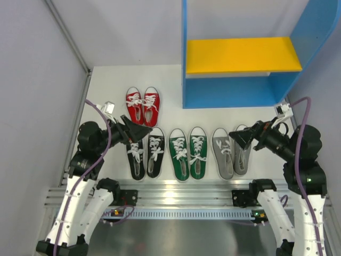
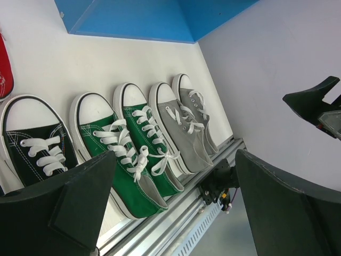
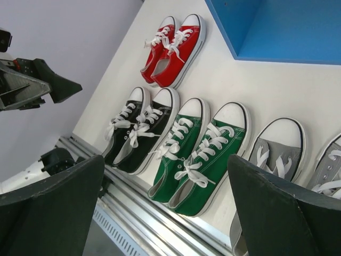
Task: Place and organize the shoes onto the shoe shelf
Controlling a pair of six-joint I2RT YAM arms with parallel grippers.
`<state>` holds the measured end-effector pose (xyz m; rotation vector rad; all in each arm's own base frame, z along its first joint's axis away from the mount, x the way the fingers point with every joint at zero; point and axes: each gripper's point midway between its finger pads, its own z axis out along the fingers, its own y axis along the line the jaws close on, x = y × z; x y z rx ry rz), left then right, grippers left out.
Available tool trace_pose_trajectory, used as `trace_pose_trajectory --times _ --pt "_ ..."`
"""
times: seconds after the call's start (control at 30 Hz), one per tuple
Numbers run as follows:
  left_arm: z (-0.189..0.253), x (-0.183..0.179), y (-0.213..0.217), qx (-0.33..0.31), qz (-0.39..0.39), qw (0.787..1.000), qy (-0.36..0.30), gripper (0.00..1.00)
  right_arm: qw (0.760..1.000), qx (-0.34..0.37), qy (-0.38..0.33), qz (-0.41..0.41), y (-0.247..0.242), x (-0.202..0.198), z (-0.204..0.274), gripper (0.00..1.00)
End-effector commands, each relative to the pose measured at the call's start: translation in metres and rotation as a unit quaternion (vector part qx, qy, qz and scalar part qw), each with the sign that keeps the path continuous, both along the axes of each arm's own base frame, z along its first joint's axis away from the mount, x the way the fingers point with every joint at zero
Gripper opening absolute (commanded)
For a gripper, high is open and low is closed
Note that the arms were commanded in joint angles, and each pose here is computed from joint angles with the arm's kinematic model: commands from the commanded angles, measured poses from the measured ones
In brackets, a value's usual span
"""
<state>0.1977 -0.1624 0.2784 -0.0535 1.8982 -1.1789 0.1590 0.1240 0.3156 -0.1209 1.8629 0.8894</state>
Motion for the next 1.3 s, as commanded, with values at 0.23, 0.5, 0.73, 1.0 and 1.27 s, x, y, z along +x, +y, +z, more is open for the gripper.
trace_pose_trajectory --times 0.23,0.5,0.73,1.0,1.27 --pt "0.015 -0.001 -0.004 -0.007 -0.015 0.999 -0.036 0.98 1.000 -0.001 -0.028 -0.004 -0.001 0.002 0.008 1.00" --pt "-0.031 0.005 -0.002 0.018 -0.012 1.000 0.021 0.99 0.959 -0.144 0.188 -0.154 -0.064 0.013 -0.102 0.98" --pt "-0.064 0.011 -0.002 0.025 -0.002 0.997 0.075 0.98 0.931 -0.166 0.243 -0.218 -0.077 0.003 -0.127 0.97" --pt "-0.069 0.010 0.000 0.025 0.006 0.997 0.077 0.99 0.894 -0.253 0.293 -0.225 -0.061 0.000 -0.167 0.98" --pt "-0.066 0.006 0.001 0.027 0.001 0.998 0.062 0.99 0.871 -0.329 0.275 -0.238 -0.037 0.001 -0.177 0.99"
